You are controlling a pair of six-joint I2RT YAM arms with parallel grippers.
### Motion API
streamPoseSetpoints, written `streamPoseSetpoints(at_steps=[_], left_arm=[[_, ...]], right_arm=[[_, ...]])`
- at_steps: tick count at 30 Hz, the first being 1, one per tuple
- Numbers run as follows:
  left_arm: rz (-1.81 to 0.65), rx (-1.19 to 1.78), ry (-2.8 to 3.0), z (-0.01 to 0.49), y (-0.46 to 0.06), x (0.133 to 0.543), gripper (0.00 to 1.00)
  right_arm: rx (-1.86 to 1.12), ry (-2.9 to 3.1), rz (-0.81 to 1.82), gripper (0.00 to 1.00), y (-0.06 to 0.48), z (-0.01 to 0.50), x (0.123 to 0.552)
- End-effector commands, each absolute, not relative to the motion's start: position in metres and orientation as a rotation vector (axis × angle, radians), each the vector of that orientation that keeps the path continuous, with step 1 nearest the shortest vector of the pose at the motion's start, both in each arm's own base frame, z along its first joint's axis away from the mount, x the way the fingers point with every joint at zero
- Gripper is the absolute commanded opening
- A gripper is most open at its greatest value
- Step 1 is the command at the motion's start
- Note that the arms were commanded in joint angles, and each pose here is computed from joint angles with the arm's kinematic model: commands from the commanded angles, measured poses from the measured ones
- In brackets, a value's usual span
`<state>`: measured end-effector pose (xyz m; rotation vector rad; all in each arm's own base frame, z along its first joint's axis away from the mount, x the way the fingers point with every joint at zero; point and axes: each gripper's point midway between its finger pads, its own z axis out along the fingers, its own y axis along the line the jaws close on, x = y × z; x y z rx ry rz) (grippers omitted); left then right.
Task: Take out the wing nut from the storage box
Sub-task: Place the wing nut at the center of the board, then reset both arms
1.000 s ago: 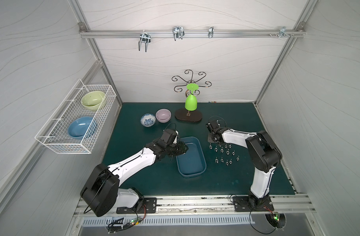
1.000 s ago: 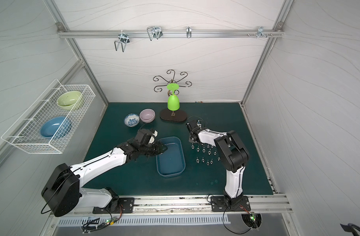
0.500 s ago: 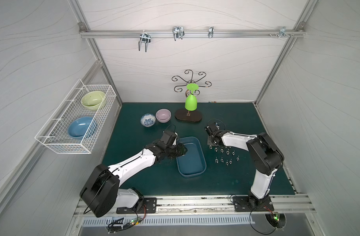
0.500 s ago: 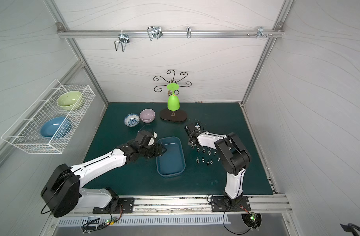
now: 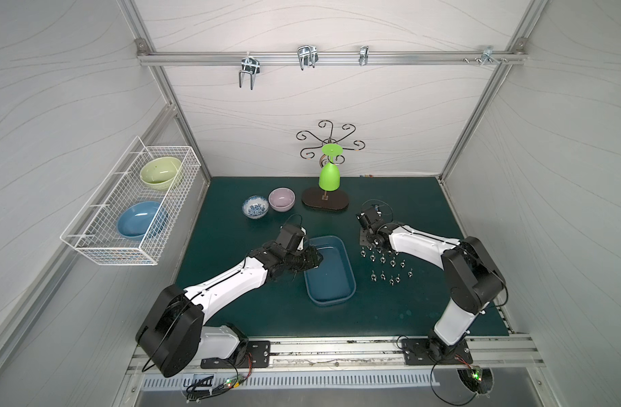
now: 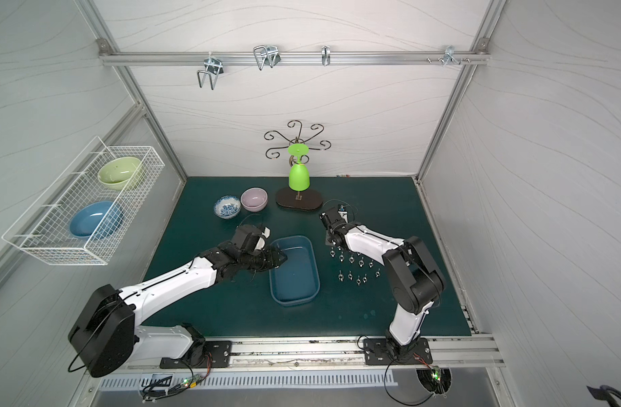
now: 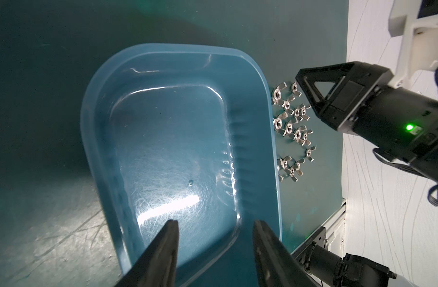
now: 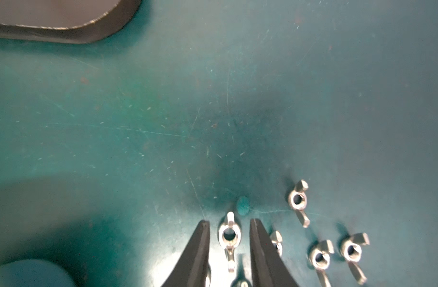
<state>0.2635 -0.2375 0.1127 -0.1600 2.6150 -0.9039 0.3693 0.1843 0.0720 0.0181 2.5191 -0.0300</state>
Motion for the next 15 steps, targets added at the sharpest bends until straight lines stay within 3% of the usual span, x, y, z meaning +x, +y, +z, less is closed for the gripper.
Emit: streamPoseSetpoints(at_steps=[1,6,15], left_arm=[[-0.913,-0.129,2.553,0.133,-0.24,0.273,0.52],[-0.805,-0.119,2.528,0.147,-0.223,0.282,0.52],[-0.857,-0.169,2.495,0.147,-0.221,0.281,0.52]], right_arm=[[-0.006,2.506,-0.031,0.31,0.184,0.089,0.365],[-0.009,2.489,-0.032,0.33,0.178,0.102,0.361],[0.001,2.489,-0.042,0.37,0.164,0.106,0.356]])
